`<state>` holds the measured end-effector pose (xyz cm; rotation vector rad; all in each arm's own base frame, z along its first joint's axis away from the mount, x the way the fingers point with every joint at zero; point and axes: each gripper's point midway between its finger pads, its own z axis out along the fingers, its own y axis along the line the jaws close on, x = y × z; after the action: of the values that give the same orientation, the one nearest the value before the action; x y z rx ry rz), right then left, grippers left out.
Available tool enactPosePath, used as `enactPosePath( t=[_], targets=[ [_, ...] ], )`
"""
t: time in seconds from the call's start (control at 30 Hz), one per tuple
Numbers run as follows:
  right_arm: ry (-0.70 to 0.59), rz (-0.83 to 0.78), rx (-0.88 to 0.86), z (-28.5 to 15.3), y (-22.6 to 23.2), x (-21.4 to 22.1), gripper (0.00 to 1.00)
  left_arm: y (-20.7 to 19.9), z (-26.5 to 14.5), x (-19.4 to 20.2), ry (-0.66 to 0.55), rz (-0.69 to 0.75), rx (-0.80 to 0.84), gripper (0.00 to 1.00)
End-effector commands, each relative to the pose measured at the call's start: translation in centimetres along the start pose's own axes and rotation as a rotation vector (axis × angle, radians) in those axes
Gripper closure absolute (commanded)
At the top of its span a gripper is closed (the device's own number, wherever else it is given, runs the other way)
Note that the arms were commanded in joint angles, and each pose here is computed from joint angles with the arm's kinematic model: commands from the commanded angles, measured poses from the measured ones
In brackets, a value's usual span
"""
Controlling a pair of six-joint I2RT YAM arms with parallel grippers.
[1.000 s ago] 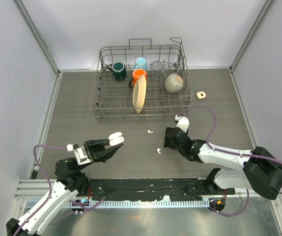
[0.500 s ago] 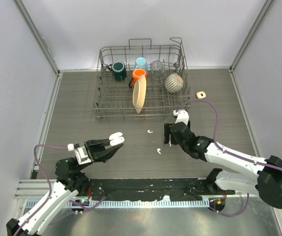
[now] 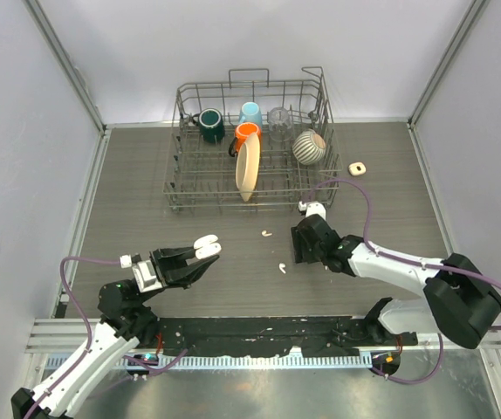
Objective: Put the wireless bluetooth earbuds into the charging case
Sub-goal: Pick up the earbud from the center of the board.
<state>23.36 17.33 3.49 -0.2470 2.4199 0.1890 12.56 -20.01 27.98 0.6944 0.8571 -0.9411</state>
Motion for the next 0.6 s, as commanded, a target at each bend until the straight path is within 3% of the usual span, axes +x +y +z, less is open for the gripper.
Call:
enactPosePath(
  t=[0.0, 0.57],
  targets=[
    [-0.046, 0.014, -0.048, 0.3, 1.3, -2.1, 0.44, 0.1, -0.1, 0.4, 0.000, 0.019, -0.004, 1.00],
    [-0.019, 0.017, -0.048, 1.3, 1.4, -1.9, 0.54, 0.3, -0.1, 0.8, 0.010, 0.019, -0.010, 1.00]
  ],
)
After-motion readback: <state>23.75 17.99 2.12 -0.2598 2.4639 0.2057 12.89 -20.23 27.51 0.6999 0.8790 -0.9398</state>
